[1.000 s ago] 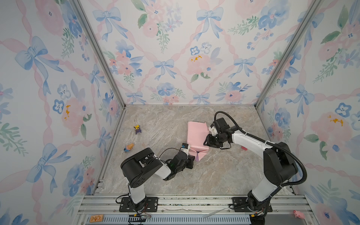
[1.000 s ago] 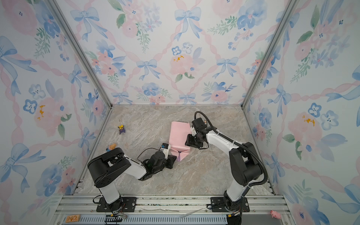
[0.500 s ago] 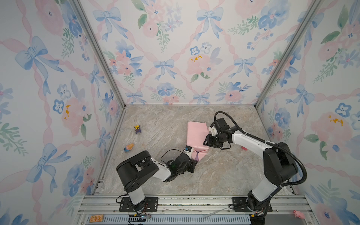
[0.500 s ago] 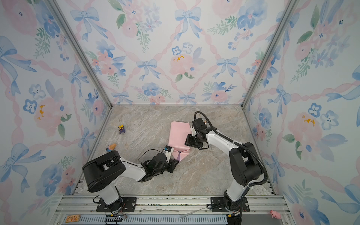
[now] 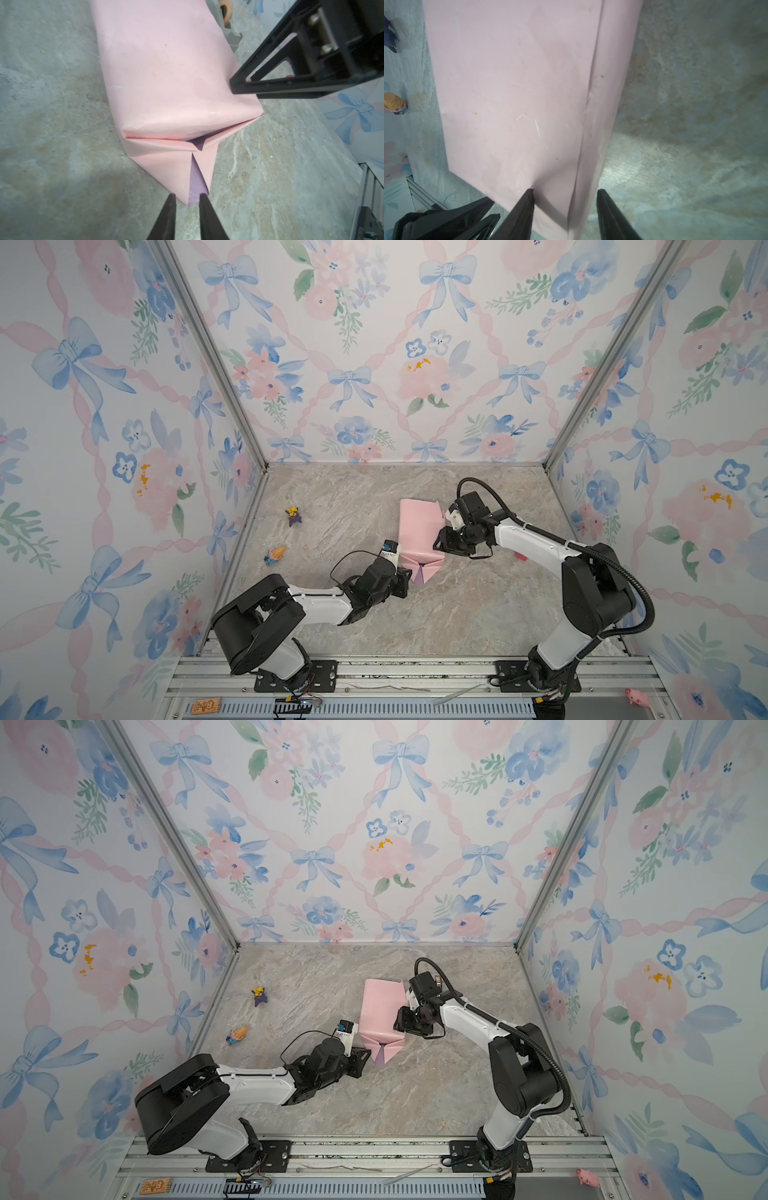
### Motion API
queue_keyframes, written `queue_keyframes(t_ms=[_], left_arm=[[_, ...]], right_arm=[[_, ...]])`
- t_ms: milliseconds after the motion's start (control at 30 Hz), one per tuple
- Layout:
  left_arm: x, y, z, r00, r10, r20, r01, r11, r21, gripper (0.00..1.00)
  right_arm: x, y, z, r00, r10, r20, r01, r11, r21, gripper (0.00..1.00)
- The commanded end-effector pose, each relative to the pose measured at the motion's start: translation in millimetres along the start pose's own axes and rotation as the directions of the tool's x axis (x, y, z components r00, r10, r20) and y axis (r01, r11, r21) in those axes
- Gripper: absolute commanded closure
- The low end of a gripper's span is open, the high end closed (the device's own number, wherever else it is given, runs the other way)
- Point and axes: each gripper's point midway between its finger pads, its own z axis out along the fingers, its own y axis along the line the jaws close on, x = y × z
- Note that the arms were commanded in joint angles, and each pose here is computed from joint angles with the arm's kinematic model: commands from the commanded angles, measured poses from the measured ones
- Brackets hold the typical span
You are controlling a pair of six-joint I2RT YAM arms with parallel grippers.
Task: Wrap a gift box in wrapping paper
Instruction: Fold the wrapping paper for the gift box.
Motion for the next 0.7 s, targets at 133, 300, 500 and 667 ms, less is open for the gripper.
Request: queue_keyframes(t_ms=[133, 300, 500, 667], left_arm=[[5, 8, 24, 0.996, 0.073, -0.055, -0.075, 0.996, -0.04, 0.78], [0, 9, 37, 0.996, 0.08, -0.038, -0.082, 0.996, -0.03, 0.79], [3, 11, 52, 0.996, 0.079, -0.04, -0.079, 0.997, -0.018, 0.79], [4, 7, 62, 0.996, 0.084, -0.036, -0.084, 0.996, 0.004, 0.79]], right_arm=[[6, 2, -3, 1.0, -0.012, -0.011, 0.012, 1.0, -0.001, 0.49], [7, 2, -2, 1.0, -0.01, -0.011, 0.01, 1.0, -0.005, 0.49], [9, 2, -2, 1.0, -0.011, -0.016, 0.011, 1.0, -0.002, 0.49], [11, 0, -2, 1.0, -0.01, -0.016, 0.01, 1.0, 0.002, 0.49]])
